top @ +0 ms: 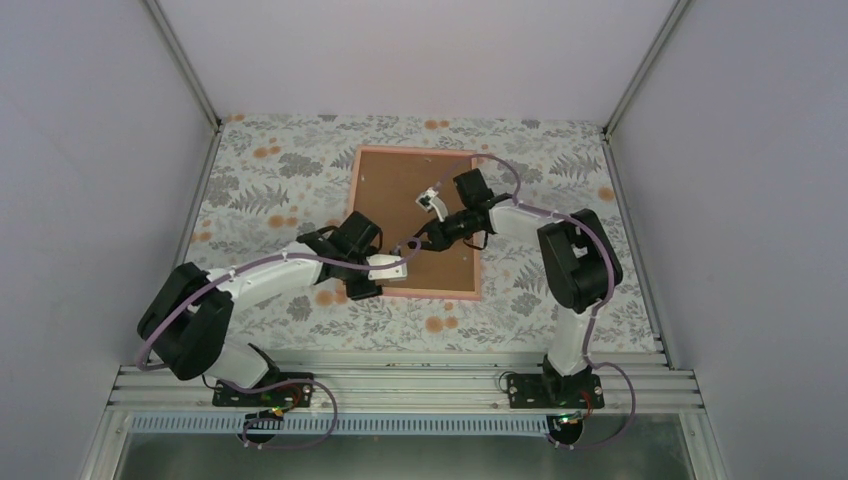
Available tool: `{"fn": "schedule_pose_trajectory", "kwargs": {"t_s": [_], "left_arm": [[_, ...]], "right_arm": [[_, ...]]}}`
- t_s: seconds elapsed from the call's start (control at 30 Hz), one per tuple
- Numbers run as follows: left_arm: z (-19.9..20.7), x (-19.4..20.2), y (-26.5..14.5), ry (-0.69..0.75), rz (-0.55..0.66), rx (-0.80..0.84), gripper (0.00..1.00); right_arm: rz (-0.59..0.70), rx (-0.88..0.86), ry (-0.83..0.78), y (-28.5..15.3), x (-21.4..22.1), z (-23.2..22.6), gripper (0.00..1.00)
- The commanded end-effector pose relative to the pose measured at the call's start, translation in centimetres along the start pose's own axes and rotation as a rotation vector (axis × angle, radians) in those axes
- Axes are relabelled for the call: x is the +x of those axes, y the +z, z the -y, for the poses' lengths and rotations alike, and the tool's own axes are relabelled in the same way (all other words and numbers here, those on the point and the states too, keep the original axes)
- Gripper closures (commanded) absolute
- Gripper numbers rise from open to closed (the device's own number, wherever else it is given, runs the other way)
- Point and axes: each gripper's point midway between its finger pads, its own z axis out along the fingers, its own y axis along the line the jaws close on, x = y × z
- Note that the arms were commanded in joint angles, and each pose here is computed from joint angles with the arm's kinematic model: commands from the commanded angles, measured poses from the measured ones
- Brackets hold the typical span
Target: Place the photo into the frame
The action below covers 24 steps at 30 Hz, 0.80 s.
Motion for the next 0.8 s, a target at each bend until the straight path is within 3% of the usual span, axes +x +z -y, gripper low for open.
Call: {"fn": "schedule_pose_trajectory", "kwargs": {"t_s": [0.0,0.3,0.43,0.63,0.77], "left_arm": [[0.8,0.0,1.1,0.06,0.038,0.017,0.37],[2.3,1.4,3.3,0.116,0.022,0.051,0.4],[3.2,2.7,4.5,0.117,-0.021,0.092,0.5],[4.7,2.6,5.2,0.136,-0.028,0.128,0.57],[5.6,3.0,5.2,0.168,-0.037,0.15,0.69]], "right_arm": [[0.005,-0.092,0.087,2.2,-0.5,-0.6,0.87],[-0.08,-0.039,0.18,4.6,4.1,2.8,0.88],[-0.106,-0.032,0.199,4.7,5.6,3.1,0.88],[-0.112,-0.026,0.204,4.5,6.1,3.3,0.89],[-0.116,-0.018,0.213,4.3,6.4,3.6,0.89]]}}
